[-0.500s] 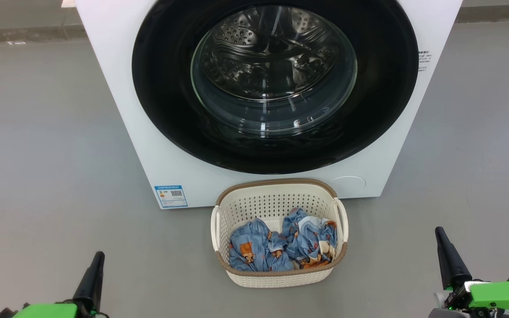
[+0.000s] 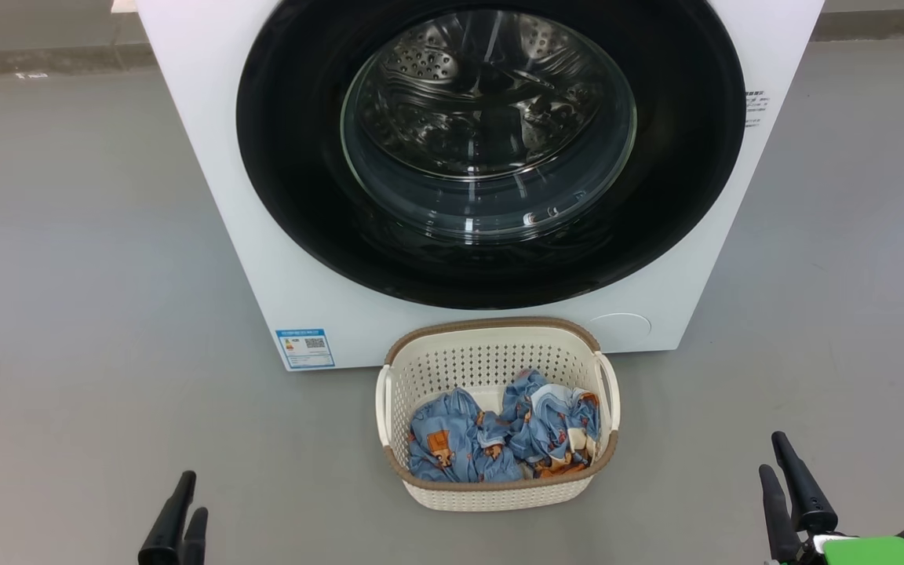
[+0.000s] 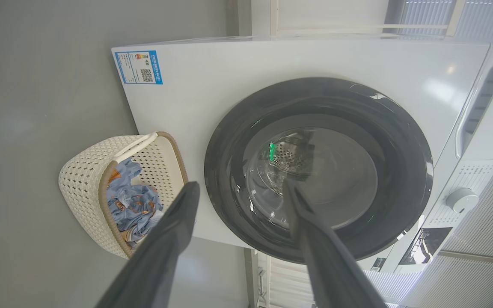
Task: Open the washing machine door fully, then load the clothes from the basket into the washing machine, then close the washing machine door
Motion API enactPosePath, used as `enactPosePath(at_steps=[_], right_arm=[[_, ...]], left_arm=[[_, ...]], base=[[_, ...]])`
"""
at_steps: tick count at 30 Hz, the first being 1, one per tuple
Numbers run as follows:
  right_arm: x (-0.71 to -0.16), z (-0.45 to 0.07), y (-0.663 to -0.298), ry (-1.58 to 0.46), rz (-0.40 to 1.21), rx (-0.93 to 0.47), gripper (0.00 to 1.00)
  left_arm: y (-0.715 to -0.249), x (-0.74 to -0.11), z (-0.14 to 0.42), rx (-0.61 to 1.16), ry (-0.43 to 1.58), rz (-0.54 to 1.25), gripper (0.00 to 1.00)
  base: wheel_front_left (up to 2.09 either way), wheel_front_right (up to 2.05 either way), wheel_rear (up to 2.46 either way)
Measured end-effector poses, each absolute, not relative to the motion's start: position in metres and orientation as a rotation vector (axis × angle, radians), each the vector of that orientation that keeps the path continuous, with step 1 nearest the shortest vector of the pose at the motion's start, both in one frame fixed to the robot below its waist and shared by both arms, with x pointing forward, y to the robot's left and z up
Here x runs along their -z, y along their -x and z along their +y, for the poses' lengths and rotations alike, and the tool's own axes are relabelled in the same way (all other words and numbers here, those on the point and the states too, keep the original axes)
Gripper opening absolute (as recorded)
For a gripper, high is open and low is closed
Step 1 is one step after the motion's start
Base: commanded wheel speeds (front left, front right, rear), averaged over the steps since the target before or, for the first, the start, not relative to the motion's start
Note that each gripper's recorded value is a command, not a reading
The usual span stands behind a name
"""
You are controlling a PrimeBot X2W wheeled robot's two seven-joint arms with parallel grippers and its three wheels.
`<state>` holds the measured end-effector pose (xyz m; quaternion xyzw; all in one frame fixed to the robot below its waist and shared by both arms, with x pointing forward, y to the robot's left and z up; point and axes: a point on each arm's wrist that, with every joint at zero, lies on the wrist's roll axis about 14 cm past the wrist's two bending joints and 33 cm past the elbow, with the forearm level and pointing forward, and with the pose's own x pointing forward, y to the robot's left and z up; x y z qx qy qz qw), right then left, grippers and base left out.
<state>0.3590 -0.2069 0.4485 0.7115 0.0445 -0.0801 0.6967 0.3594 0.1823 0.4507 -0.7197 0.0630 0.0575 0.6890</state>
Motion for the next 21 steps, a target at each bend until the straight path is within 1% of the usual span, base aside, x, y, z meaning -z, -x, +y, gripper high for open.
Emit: enactPosePath(at_steps=[10, 21], right_arm=[[-0.450, -0.202, -0.361, -1.501, 0.112, 0.164, 1.00], [-0.451, -0.199, -0.363, -1.342, 0.134, 0.135, 1.00]], left_arm=[[-0.361, -0.458, 0.182, -0.115, 1.523, 0.122, 1.00], [-0.363, -0.464, 0.182, -0.099, 1.398, 0.105, 1.00]], base=[[0.00, 0.00, 0.00], [0.00, 0.00, 0.00]])
